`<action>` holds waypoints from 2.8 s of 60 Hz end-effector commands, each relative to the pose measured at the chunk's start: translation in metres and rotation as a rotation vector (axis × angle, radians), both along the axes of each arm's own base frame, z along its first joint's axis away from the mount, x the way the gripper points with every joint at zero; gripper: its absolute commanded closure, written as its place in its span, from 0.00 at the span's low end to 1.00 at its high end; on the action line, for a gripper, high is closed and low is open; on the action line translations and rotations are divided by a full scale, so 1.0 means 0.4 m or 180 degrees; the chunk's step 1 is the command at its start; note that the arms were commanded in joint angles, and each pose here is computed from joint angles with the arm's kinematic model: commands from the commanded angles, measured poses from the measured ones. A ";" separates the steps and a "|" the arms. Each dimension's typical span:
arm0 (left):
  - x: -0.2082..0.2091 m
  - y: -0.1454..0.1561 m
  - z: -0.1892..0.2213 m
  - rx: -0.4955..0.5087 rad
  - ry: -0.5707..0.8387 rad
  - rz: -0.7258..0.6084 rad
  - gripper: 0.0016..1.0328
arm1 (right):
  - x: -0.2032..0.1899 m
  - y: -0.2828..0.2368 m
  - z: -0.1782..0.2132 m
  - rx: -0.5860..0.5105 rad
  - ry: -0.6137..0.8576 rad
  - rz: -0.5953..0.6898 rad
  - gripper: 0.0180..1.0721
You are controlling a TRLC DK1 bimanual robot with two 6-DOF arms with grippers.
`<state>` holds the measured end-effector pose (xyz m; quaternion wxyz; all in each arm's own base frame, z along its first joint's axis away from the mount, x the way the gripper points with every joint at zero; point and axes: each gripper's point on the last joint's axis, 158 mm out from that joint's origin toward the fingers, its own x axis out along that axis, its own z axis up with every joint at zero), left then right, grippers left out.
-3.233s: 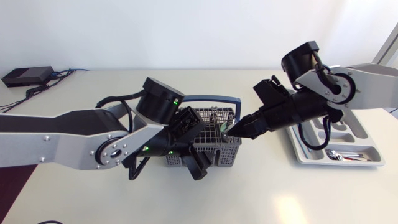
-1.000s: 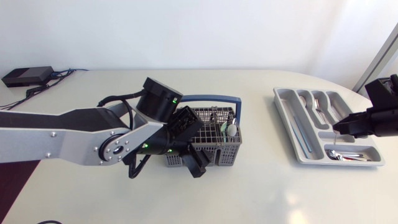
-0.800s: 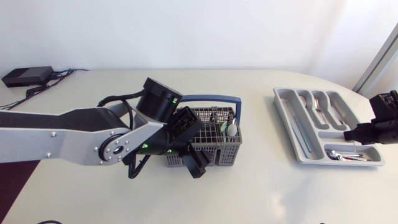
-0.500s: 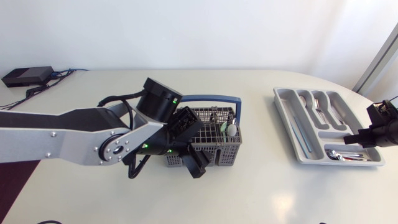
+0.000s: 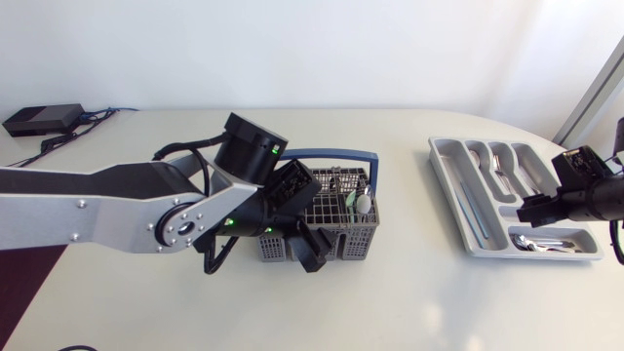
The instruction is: Transfer all utensils from the basket to the drawer tray.
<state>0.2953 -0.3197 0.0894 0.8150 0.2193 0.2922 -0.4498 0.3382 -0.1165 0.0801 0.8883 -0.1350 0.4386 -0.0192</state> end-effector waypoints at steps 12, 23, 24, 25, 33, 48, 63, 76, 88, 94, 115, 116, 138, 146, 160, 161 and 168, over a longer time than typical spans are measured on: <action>0.003 -0.022 -0.011 0.0006 0.0051 -0.0047 0.11 | -0.031 0.336 0.064 0.0597 -0.0062 0.1002 0.29; 0.002 -0.029 -0.009 -0.0017 0.0043 -0.0052 0.11 | -0.053 0.536 0.115 0.1074 -0.0053 0.1636 0.30; 0.001 -0.030 -0.008 -0.0020 0.0039 -0.0057 0.11 | -0.055 0.550 0.115 0.1101 -0.0032 0.1677 0.30; 0.002 -0.029 -0.009 -0.0023 0.0042 -0.0049 0.11 | -0.058 0.566 0.114 0.1140 0.0004 0.1717 0.31; -0.008 -0.035 -0.020 -0.0027 0.0058 -0.0069 0.11 | -0.060 0.647 0.111 0.1494 0.0192 0.1874 0.48; -0.001 -0.044 -0.033 -0.0078 0.0088 0.0002 0.11 | -0.048 0.737 0.081 0.1813 0.0481 0.2008 0.58; 0.005 -0.042 -0.037 -0.0078 0.0103 0.0025 0.11 | -0.023 0.781 0.054 0.1873 0.0628 0.2069 0.62; 0.007 -0.039 -0.040 -0.0069 0.0107 0.0032 0.11 | -0.023 0.823 0.039 0.1856 0.0686 0.2135 0.68; 0.007 -0.038 -0.039 -0.0067 0.0104 0.0035 0.11 | -0.016 0.828 0.041 0.1831 0.0658 0.2108 0.95; 0.006 -0.037 -0.041 -0.0063 0.0108 0.0035 0.11 | -0.016 0.826 0.060 0.1840 0.0610 0.2108 0.95; 0.006 -0.037 -0.041 -0.0058 0.0108 0.0032 0.11 | -0.034 0.830 0.147 0.1877 0.0519 0.2177 0.95; 0.006 -0.037 -0.041 -0.0058 0.0108 0.0032 0.11 | -0.036 0.829 0.152 0.1877 0.0515 0.2178 0.95; 0.004 -0.038 -0.041 -0.0054 0.0112 0.0027 0.11 | -0.082 0.842 0.260 0.1976 0.0405 0.2321 0.95; 0.005 -0.037 -0.041 -0.0051 0.0115 0.0032 0.11 | -0.121 0.853 0.310 0.1833 0.0309 0.2621 0.95; 0.004 -0.035 -0.040 -0.0049 0.0112 0.0029 0.11 | -0.169 0.826 0.410 0.1757 -0.0015 0.2835 0.95; 0.004 -0.035 -0.040 -0.0049 0.0112 0.0029 0.11 | -0.170 0.817 0.413 0.1761 -0.0031 0.2797 0.95; 0.008 -0.034 -0.036 -0.0060 0.0102 0.0039 0.11 | -0.117 0.711 0.425 0.1760 -0.0196 0.2173 0.95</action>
